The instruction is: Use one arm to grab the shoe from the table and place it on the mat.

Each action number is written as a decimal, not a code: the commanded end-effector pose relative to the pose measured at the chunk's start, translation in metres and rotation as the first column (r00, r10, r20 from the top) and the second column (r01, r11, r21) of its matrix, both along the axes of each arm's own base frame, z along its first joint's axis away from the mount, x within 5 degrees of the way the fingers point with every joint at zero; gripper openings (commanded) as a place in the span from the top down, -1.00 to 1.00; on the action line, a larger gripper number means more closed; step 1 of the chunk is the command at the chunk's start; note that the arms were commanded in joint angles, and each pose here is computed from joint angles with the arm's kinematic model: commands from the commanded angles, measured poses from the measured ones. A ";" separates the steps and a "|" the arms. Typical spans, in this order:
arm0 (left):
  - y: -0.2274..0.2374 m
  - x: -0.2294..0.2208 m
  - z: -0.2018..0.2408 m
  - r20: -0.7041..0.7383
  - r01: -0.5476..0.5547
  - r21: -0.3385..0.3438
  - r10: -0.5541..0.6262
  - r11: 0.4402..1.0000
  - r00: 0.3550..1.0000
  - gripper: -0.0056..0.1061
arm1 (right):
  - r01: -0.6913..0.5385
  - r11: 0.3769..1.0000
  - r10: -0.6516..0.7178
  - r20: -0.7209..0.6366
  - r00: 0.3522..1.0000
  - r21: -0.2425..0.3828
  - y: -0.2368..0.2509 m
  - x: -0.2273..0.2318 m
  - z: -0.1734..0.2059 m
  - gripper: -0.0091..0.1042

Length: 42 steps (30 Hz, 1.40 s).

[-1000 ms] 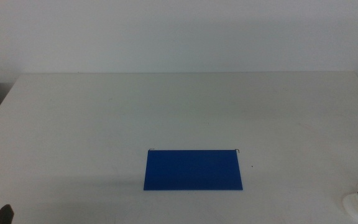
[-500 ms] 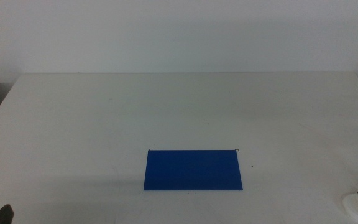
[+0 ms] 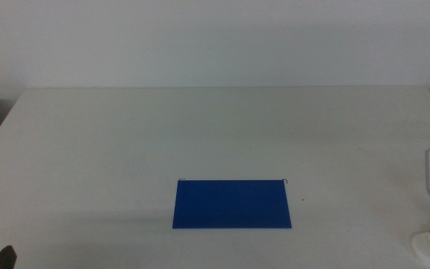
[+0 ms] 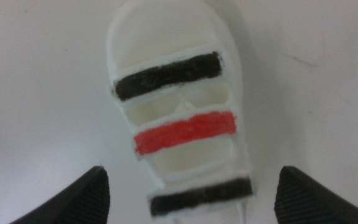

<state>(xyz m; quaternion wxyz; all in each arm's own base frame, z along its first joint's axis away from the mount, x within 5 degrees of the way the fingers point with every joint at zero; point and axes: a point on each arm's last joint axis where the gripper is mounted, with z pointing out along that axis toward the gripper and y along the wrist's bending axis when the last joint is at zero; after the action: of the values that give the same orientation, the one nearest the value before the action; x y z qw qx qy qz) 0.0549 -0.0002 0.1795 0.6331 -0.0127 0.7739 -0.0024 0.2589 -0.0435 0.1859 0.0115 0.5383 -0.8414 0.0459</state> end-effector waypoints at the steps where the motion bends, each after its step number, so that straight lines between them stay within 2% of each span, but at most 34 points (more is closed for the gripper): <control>1: 0.000 0.001 0.006 0.087 -0.003 -0.010 0.003 1.000 0.996 -0.78 | -0.029 0.999 0.030 0.037 0.999 -0.028 -0.005 0.004 0.007 -0.71; 8: 0.000 0.001 0.006 0.087 -0.003 -0.010 0.003 1.000 0.996 -0.78 | -0.045 0.998 0.045 0.006 0.999 -0.037 -0.007 0.010 -0.009 -0.68; 12: 0.000 0.001 0.006 0.087 -0.003 -0.010 0.003 1.000 0.996 -0.78 | -0.063 0.997 0.062 -0.008 0.998 -0.034 -0.007 0.011 -0.013 -0.50; 15: 0.000 0.001 0.006 0.087 -0.003 -0.010 0.003 1.000 0.996 -0.78 | -0.063 0.998 0.063 -0.015 0.998 -0.030 -0.007 0.012 -0.015 -0.18; 17: 0.000 0.001 0.006 0.087 -0.003 -0.010 0.003 1.000 0.996 -0.78 | -0.061 0.998 0.061 -0.020 0.998 -0.030 -0.006 0.011 -0.014 0.17; 20: 0.000 0.001 0.006 0.087 -0.003 -0.010 0.003 1.000 0.996 -0.78 | -0.040 0.999 0.039 -0.027 0.999 -0.026 -0.001 0.007 -0.005 0.91; 25: 0.000 0.001 0.006 0.087 -0.003 -0.010 0.003 1.000 0.996 -0.78 | 0.013 0.999 -0.011 0.058 0.998 -0.032 0.014 0.005 0.026 0.91; 30: 0.000 0.001 0.006 0.087 -0.003 -0.010 0.003 1.000 0.996 -0.78 | 0.040 0.999 -0.038 0.069 0.997 -0.026 0.052 0.015 0.059 0.91; 36: 0.000 0.001 0.006 0.087 -0.003 -0.010 0.003 1.000 0.996 -0.78 | -0.061 0.998 0.056 0.183 0.982 0.019 0.124 0.038 0.093 0.91; 42: 0.000 0.001 0.006 0.087 -0.003 -0.010 0.003 1.000 0.996 -0.78 | -0.204 0.979 0.200 0.131 0.971 0.020 0.204 0.067 0.092 0.91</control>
<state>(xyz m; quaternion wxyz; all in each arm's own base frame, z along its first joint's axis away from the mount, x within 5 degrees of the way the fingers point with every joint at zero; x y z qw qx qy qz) 0.0549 -0.0002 0.1795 0.6331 -0.0127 0.7739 -0.0024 0.3264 0.1468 0.2586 -0.0421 0.6077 -0.7905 0.0635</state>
